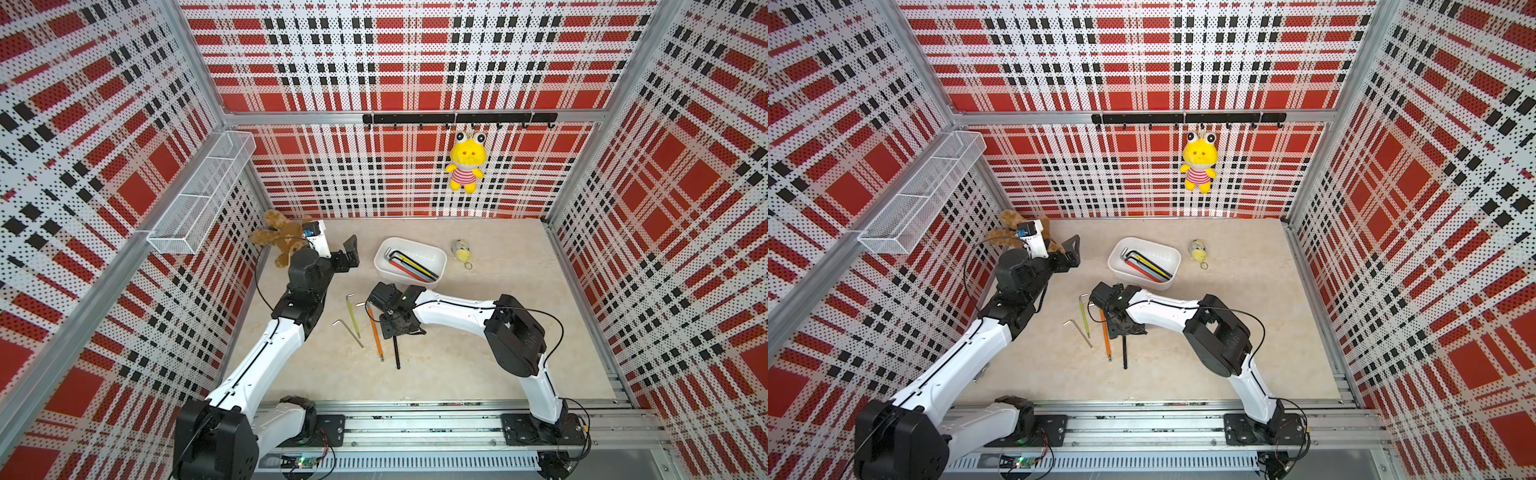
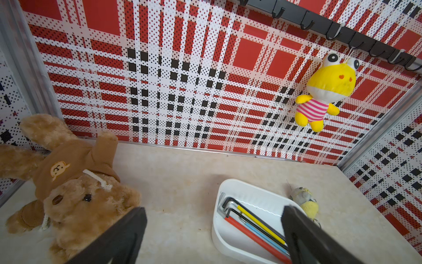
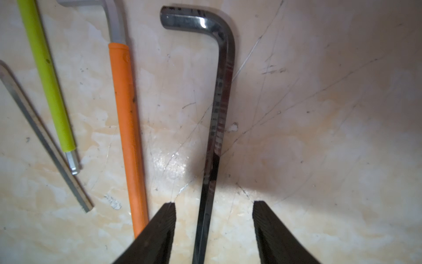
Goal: Put the hex key on the desktop into the storage box
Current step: Pick up the Allen key from the center of the board.
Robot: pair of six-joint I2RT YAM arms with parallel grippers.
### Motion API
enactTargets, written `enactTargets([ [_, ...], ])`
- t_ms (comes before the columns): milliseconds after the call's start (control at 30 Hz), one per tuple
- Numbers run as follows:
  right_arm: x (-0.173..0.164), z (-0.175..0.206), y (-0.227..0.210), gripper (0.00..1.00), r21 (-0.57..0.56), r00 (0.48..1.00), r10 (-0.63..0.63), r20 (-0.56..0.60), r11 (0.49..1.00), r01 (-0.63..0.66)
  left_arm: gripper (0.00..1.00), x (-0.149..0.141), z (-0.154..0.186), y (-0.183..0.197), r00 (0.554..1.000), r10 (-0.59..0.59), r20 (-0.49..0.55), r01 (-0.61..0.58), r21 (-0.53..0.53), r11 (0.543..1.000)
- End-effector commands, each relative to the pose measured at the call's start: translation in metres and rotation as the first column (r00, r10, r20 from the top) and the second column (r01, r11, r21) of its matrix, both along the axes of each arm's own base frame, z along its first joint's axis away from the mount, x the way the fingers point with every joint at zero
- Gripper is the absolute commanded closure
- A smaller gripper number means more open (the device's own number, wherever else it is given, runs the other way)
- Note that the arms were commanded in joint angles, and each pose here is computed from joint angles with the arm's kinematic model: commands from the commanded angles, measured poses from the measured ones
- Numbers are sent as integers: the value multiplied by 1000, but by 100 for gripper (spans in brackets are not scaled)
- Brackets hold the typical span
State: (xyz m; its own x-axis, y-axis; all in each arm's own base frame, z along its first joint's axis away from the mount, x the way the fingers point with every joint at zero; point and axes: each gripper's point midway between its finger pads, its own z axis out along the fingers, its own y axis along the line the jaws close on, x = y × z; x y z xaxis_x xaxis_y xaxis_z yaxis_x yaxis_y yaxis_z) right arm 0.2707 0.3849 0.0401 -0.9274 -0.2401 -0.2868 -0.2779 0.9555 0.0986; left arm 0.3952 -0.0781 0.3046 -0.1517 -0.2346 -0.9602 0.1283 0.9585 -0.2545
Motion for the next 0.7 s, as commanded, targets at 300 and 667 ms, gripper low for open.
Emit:
enactTargets([
  [300, -5, -16, 7, 48, -34, 1000, -13, -18, 999, 13, 1, -3, 5, 3, 1000, 6, 28, -6, -9, 1000],
  [667, -13, -25, 6, 68, -47, 999, -9, -53, 999, 6, 1, -4, 5, 3, 1000, 8, 30, -8, -12, 1000],
])
